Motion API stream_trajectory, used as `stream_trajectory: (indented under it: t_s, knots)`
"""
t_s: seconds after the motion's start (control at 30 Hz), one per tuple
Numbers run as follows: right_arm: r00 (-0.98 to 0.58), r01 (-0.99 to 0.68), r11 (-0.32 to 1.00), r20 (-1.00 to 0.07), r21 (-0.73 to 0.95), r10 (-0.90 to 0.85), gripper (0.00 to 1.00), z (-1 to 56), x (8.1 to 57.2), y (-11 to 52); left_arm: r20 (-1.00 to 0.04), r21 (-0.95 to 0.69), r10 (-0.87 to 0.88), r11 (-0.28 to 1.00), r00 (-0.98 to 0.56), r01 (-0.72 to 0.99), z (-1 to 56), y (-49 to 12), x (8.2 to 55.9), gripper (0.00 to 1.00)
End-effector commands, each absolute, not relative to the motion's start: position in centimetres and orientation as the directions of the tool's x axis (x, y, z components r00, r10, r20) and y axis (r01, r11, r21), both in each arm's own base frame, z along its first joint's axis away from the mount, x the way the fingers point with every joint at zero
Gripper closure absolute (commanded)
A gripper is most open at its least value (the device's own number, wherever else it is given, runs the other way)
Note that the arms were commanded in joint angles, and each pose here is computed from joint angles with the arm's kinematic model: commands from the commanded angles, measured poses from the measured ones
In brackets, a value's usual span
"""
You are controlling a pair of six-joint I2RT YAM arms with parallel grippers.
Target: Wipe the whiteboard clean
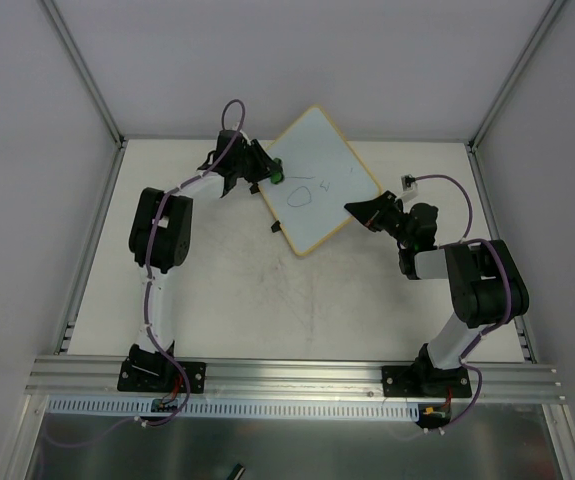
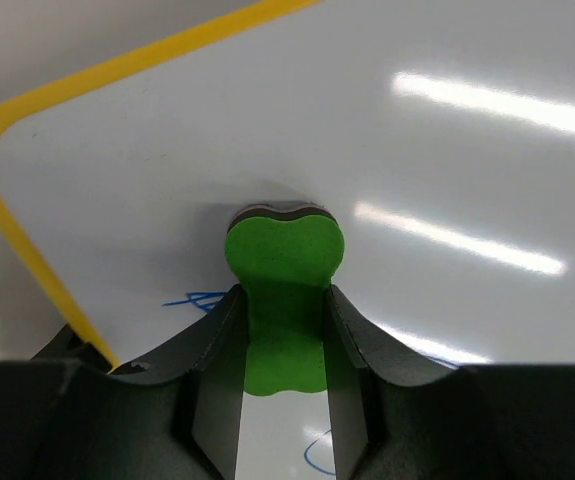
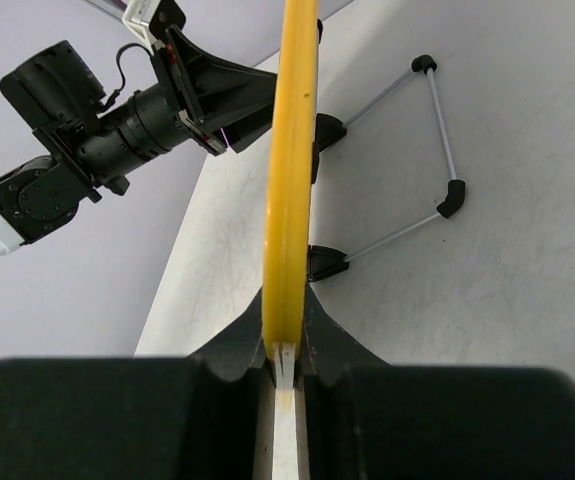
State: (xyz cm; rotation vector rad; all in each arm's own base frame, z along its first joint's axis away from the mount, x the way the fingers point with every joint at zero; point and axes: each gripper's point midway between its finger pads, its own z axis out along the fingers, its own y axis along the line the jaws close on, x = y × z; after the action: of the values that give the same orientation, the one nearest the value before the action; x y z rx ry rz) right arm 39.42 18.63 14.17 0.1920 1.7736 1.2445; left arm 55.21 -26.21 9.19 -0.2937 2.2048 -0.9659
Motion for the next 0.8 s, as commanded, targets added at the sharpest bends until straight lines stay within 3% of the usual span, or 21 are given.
stream_trajectory:
  t_s: [0.0,0.37,0.77]
  knots:
    - [-0.575,-0.509,0.407,-0.651,0.759,0.496,1.0,16.1,37.5,21.4,-0.283,-0.662,-0.46,0.729,-0.842,-0.176,0.9,-25.4,49.7,1.0]
    - [-0.575,-0.513,0.398,-0.649,0.76,0.499,1.0,16.3,37.4,21.5,-0.168,-0.663,-0.595,0.659,-0.786,-0.356,0.3,-22.9,48.8,1.0]
    - [-0.578,-0.513,0.387,-0.641,0.767,0.505,1.0,16.4,37.4,21.5,-0.141,-0.661,-0.592,0.653,-0.793,-0.37,0.1,-23.3,49.5,1.0]
